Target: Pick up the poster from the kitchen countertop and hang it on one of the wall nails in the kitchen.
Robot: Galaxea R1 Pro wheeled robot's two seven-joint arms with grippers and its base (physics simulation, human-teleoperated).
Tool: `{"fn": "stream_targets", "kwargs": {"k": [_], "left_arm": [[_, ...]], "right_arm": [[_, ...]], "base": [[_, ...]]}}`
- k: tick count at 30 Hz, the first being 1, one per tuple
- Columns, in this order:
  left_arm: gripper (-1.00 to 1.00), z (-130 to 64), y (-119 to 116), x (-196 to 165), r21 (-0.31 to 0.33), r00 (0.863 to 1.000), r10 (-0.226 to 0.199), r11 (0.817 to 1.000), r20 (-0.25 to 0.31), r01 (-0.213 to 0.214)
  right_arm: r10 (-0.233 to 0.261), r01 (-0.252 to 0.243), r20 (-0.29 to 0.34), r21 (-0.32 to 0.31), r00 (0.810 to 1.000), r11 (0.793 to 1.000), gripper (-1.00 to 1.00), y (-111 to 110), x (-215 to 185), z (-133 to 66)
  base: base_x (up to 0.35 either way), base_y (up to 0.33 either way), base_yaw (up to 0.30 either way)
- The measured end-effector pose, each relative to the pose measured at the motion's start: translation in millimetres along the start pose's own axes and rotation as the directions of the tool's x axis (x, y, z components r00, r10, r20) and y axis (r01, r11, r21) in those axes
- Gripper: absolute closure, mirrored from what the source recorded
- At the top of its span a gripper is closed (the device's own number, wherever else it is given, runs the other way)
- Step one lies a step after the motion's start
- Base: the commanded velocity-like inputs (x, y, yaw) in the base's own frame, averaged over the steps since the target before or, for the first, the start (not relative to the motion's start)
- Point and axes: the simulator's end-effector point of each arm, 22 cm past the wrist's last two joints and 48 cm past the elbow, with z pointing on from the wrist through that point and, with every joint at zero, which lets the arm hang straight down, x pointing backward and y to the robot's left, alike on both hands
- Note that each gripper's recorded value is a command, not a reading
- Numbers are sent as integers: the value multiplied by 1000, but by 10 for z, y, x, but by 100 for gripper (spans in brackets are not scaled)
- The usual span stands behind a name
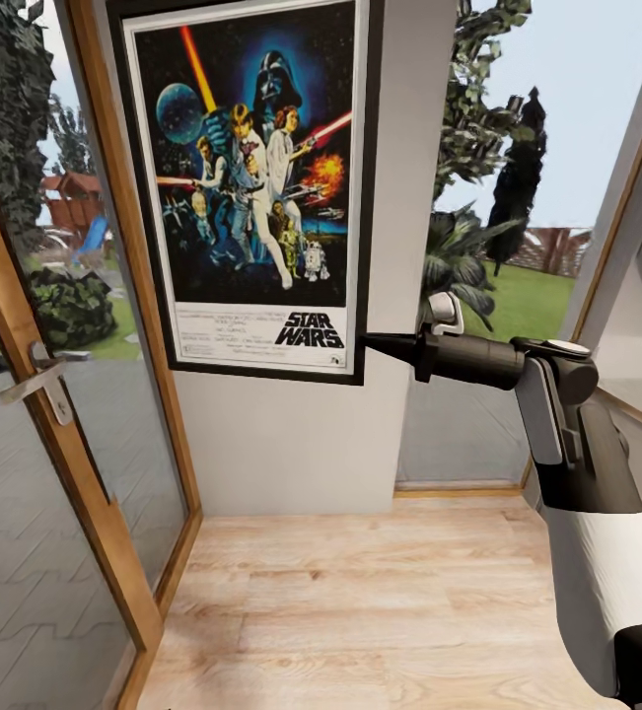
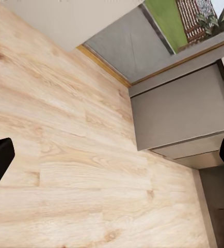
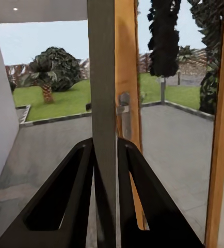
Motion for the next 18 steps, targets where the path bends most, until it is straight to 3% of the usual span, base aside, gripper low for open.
{"fn": "stream_targets", "kwargs": {"k": [18], "left_arm": [[-100,0,-2,0,1,1000,0,1000,0,0]], "right_arm": [[-1,1,0,0,1000,1000,100,2,-2,0]], "base": [[326,0,0]]}}
